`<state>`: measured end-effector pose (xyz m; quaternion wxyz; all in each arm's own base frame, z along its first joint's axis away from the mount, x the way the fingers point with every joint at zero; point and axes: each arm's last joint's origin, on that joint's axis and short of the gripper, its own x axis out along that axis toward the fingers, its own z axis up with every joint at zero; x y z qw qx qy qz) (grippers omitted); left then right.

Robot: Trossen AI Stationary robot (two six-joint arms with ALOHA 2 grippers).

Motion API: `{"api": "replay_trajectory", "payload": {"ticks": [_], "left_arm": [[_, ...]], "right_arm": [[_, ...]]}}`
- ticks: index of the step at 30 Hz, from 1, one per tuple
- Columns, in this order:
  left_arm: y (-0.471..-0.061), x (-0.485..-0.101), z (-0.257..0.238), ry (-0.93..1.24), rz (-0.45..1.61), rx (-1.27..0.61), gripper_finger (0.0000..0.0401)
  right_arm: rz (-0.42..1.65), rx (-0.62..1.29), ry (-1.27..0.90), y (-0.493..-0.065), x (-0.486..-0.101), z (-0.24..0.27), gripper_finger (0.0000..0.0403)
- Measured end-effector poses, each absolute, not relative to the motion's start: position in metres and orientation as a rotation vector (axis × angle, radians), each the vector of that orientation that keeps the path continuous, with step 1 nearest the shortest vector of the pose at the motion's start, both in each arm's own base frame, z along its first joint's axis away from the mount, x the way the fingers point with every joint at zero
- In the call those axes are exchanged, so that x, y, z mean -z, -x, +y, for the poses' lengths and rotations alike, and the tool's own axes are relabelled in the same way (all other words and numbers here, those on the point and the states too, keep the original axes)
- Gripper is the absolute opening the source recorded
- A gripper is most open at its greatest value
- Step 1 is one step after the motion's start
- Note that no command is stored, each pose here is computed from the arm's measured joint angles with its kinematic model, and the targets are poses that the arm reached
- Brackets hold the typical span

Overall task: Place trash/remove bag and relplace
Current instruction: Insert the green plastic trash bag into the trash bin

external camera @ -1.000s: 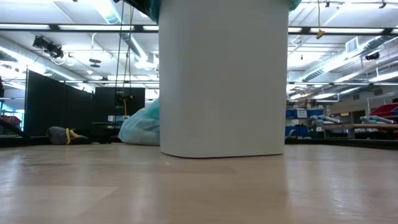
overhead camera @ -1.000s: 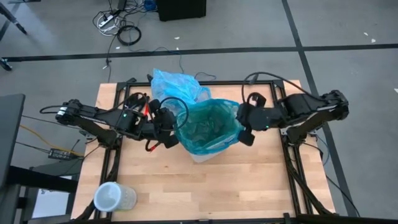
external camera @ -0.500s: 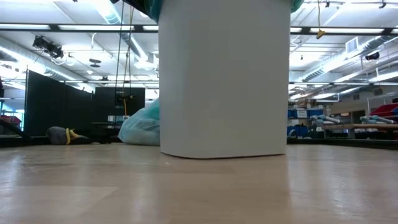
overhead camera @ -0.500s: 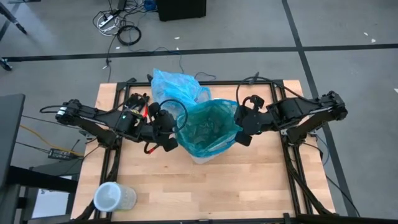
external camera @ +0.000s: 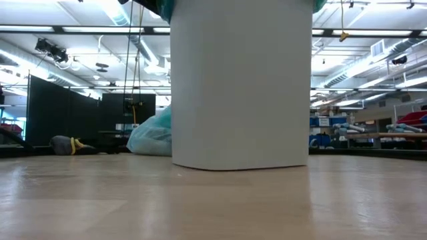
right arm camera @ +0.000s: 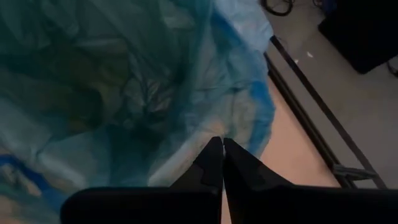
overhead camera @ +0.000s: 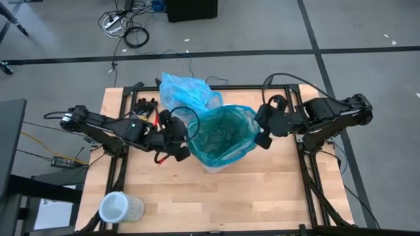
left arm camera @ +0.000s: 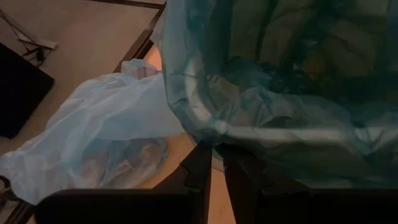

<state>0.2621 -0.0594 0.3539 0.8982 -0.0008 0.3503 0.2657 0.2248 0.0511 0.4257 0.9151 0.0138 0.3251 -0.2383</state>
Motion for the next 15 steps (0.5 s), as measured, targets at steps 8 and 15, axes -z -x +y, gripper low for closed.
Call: {"api": "replay_trajectory", "payload": {"ticks": [8,15], "left_arm": [[-0.276,-0.342,-0.065,-0.012,0.742,-0.542,0.005],[-0.281,-0.335,-0.067,-0.034,0.775,-0.538,0.005]], "right_arm": [[0.695,0.506,-0.011,-0.225,-0.423,0.05,0.0],[0.814,0.602,0.003,-0.219,-0.408,0.046,0.0]]}}
